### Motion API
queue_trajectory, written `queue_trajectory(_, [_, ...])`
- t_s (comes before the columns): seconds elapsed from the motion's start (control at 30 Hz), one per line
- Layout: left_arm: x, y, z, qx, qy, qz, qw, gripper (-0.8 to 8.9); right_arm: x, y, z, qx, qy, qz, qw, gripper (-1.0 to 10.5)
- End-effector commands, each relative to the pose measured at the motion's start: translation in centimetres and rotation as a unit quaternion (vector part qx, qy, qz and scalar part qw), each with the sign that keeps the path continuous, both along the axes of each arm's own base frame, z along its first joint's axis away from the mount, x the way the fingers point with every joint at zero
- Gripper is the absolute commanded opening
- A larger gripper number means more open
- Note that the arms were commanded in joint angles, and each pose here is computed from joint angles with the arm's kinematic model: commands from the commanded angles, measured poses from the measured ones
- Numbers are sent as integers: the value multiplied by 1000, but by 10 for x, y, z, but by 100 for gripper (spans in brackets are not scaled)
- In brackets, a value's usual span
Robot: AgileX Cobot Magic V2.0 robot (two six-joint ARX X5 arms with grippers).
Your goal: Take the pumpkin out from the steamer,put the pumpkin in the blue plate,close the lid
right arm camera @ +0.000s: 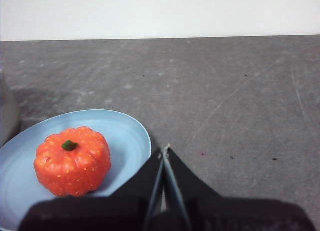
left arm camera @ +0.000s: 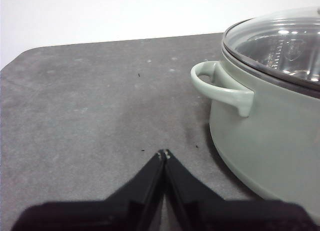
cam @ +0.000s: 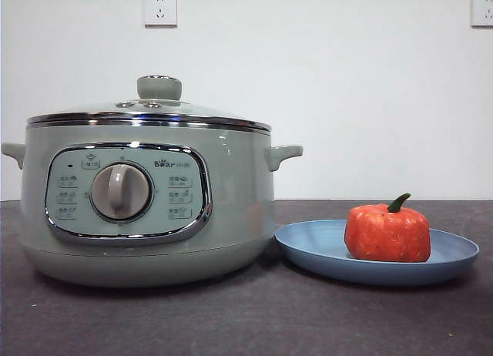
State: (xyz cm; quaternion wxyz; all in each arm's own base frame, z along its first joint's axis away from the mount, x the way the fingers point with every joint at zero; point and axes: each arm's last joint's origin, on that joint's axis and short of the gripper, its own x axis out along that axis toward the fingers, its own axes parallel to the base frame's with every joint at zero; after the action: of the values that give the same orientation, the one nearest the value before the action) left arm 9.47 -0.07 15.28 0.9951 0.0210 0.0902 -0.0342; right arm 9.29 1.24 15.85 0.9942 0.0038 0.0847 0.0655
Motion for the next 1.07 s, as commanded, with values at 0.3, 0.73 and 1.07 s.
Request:
queue_trajectory(0.3, [0,0,-5,-3,7,2,1000,-3,1,0,-8,14,10,-4,1000,-17])
queue_trajectory(0.73, [0,0,-5,-3,7,3,1000,-3,1,0,-8,14,10,-4,1000,-16])
queue_trajectory(1.07, [0,0,-5,-3,7,3,1000,-3,1,0,-8,14,10,-4,1000,-16])
